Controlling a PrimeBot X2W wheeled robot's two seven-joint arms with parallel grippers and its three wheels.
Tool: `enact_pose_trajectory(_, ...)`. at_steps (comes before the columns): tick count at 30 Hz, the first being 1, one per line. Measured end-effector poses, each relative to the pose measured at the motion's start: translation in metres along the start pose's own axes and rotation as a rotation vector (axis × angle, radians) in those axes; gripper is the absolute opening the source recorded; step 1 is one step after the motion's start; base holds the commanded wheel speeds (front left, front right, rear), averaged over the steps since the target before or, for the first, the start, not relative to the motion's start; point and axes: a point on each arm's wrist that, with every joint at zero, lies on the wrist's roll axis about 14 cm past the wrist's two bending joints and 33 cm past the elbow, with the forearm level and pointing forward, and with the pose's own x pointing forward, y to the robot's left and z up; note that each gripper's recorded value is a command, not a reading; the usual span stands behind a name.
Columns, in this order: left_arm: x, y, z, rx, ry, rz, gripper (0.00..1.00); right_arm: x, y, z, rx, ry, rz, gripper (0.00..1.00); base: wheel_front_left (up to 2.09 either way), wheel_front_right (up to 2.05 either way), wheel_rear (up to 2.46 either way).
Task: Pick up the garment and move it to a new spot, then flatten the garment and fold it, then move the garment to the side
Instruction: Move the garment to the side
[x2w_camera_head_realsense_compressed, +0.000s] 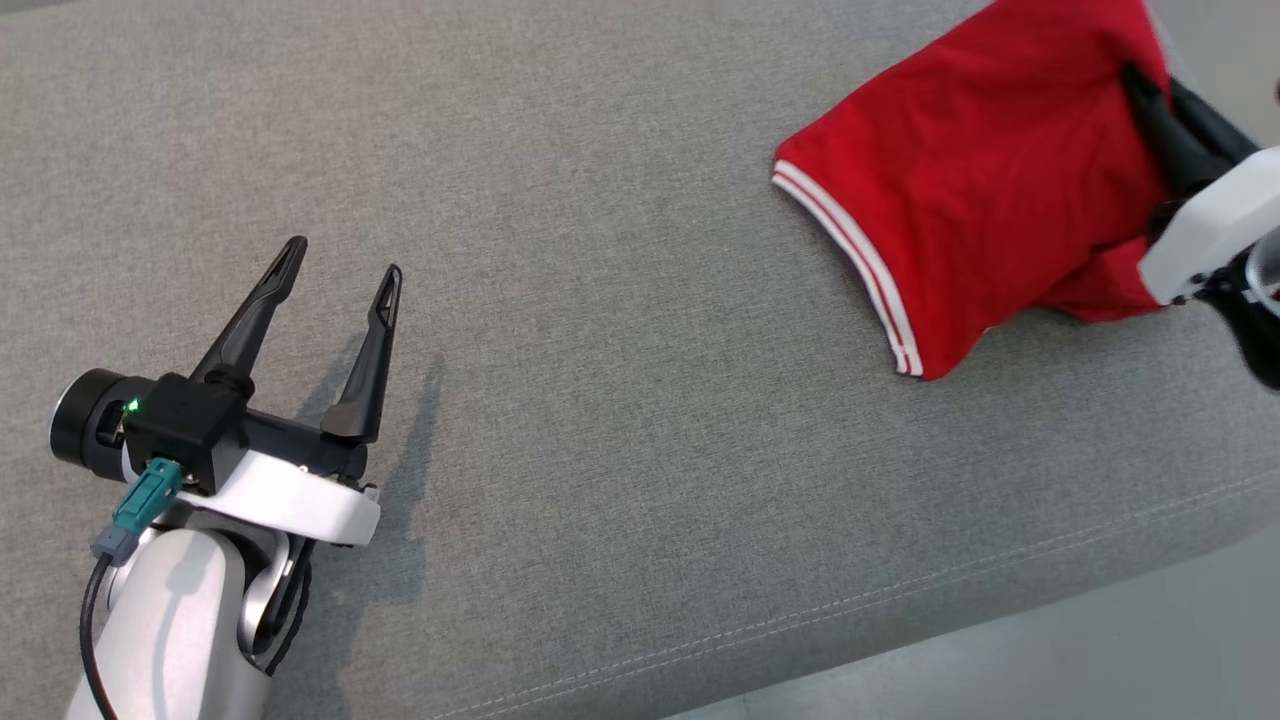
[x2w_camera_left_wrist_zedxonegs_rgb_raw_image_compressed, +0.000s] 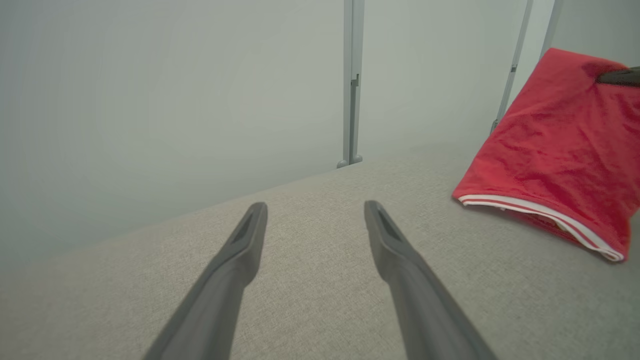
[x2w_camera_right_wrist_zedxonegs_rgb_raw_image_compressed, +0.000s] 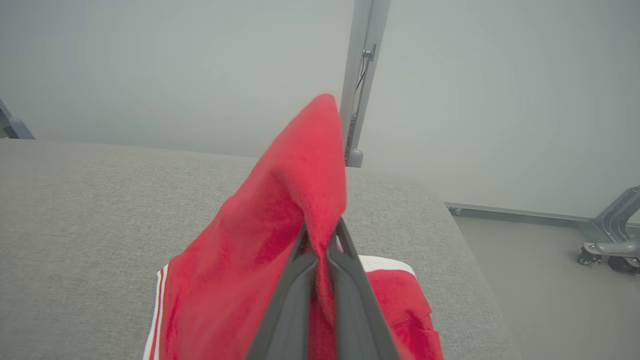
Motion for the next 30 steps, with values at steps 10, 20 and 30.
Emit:
enact_pose_trajectory(10, 0.006, 0.012, -0.016, 0.0, 0.023, 0.002, 1.0, 0.012, -0.075, -0.044, -0.066, 0.163, -0.186, 1.0, 0.0, 0.0, 0.0)
enact_pose_trajectory(20, 0.001, 0.03, -0.026, 0.019, 0.044, 0.024, 1.0, 0.022, -0.082, -0.091, -0.008, 0.245, -0.29, 1.0, 0.0, 0.0, 0.0)
enact_pose_trajectory(30, -0.018, 0.055, 0.012, 0.041, -0.031, 0.14, 1.0, 0.029, -0.053, 0.058, 0.003, -0.257, -0.185, 1.0, 0.0, 0.0, 0.0)
